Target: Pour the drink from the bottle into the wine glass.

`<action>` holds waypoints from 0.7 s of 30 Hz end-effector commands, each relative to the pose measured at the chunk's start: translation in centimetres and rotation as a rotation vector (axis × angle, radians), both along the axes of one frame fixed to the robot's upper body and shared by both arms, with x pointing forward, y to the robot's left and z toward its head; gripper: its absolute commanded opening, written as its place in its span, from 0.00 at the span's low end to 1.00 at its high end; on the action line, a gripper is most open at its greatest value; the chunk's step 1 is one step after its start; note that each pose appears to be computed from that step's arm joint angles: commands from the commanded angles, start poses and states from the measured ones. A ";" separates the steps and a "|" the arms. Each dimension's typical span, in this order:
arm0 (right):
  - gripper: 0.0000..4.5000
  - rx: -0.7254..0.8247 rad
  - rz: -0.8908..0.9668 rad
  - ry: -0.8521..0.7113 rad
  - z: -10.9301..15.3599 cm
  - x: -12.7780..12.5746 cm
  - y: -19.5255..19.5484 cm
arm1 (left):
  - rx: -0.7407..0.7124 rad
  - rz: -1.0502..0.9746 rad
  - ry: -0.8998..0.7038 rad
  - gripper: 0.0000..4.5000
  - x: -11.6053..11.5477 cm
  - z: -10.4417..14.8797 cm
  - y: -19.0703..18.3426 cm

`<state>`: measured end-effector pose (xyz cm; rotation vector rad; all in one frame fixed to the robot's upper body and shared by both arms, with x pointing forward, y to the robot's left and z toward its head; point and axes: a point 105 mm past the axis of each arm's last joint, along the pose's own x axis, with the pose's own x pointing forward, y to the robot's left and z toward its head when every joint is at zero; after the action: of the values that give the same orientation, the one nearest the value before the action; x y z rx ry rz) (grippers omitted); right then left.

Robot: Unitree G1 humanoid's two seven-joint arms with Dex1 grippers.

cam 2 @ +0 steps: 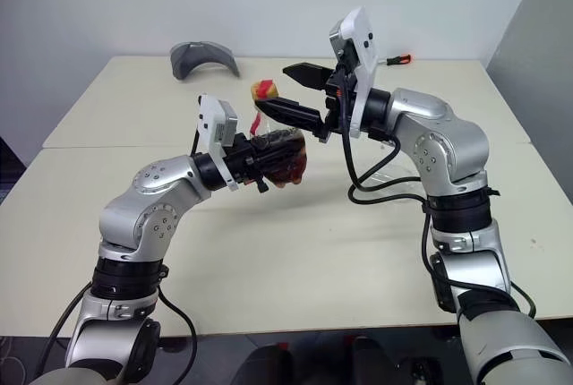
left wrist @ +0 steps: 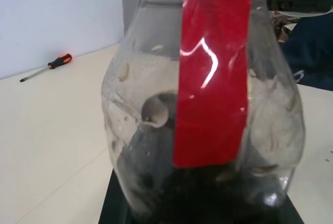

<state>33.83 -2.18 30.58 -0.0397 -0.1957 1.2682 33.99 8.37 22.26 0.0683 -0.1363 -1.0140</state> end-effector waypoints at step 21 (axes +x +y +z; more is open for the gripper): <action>0.27 0.021 0.105 -0.039 1.7 -1.6 1.2 | -0.023 -0.021 -0.085 0.20 -0.9 2.0 -0.3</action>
<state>33.02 -1.07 30.91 -0.0150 -0.1884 1.3395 33.81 8.20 22.46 0.0716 -0.1467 -1.0182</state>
